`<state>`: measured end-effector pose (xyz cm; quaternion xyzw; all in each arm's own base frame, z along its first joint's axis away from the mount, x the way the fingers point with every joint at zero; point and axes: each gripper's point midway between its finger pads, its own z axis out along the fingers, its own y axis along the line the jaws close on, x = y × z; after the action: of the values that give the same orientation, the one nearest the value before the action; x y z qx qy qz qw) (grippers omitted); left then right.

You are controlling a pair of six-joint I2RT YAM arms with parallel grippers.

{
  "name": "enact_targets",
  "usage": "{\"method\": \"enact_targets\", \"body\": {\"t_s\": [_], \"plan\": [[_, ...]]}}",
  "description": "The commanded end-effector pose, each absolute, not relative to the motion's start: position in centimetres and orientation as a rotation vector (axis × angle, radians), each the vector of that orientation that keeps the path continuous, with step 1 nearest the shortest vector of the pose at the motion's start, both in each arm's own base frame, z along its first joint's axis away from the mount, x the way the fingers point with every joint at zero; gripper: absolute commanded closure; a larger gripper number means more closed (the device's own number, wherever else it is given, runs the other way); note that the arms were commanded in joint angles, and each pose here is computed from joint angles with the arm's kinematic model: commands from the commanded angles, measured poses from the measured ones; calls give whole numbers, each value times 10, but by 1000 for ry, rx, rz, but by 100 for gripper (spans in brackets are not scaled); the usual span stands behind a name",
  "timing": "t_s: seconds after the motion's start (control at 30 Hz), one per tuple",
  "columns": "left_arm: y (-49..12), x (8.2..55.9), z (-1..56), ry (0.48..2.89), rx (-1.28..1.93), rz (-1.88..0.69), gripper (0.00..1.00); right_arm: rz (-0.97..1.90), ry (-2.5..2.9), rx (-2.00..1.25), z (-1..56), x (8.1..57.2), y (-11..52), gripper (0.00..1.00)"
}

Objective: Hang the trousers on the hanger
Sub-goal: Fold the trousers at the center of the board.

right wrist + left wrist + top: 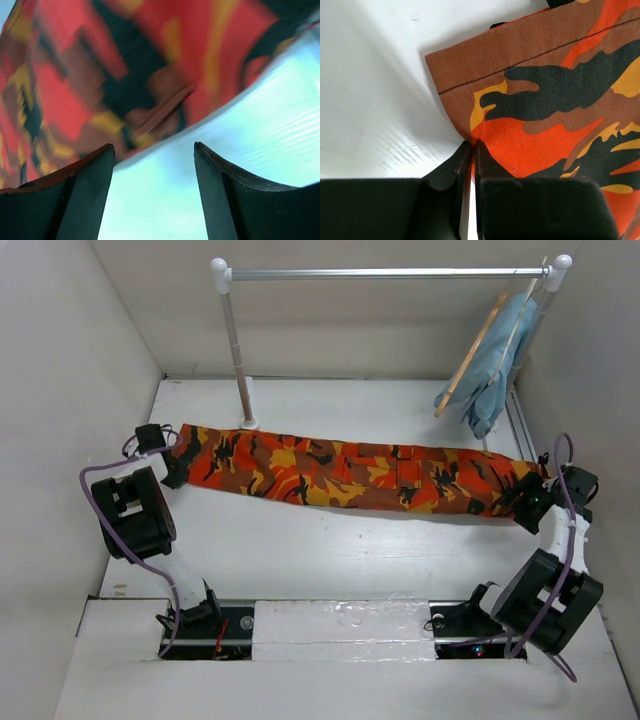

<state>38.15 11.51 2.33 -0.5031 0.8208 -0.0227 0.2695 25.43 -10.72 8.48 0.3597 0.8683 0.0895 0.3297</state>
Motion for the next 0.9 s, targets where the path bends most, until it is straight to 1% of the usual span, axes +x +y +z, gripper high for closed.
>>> {"method": "enact_targets", "body": {"t_s": [0.0, 0.07, 0.23, 0.27, 0.33, 0.4, 0.43, 0.47, 0.5, 0.53, 0.67, 0.73, 0.77, 0.83, 0.87], "plan": [[137, 349, 20, 2248, -1392, 96, 100, 274, 2142, 1050, 85, 271, -135, 30], [144, 340, 24, 2236, -1396, 148, 100, 291, 2101, 1143, 74, 282, -148, 29], [151, 331, 28, 2239, -1393, 204, 100, 260, 2100, 1222, 60, 288, -162, 30], [151, 331, 29, 2237, -1392, 203, 100, 243, 2111, 1241, 54, 287, -165, 31], [151, 328, 31, 2239, -1385, 209, 100, 297, 2157, 1275, 33, 288, -163, 34], [156, 324, 36, 2234, -1384, 262, 100, 303, 2192, 1322, 18, 284, -167, 45], [159, 323, 38, 2233, -1378, 284, 100, 305, 2195, 1310, 19, 285, -168, 56], [166, 318, 41, 2224, -1382, 349, 100, 293, 2186, 1318, 20, 282, -172, 84], [168, 312, 43, 2233, -1390, 385, 100, 284, 2177, 1338, 22, 277, -176, 91], [172, 308, 45, 2226, -1402, 422, 100, 263, 2174, 1290, 33, 277, -178, 94], [190, 283, 67, 2135, -1432, 619, 100, 121, 2143, 1256, 64, 256, -185, 98], [194, 269, 75, 2115, -1454, 678, 100, 115, 2138, 1274, 64, 239, -178, 99], [197, 263, 78, 2108, -1450, 716, 100, 118, 2115, 1240, 75, 238, -173, 100], [197, 249, 81, 2109, -1460, 768, 100, 107, 2129, 1273, 69, 218, -165, 100], [201, 244, 86, 2089, -1457, 819, 100, 84, 2102, 1255, 78, 212, -164, 100]]}}
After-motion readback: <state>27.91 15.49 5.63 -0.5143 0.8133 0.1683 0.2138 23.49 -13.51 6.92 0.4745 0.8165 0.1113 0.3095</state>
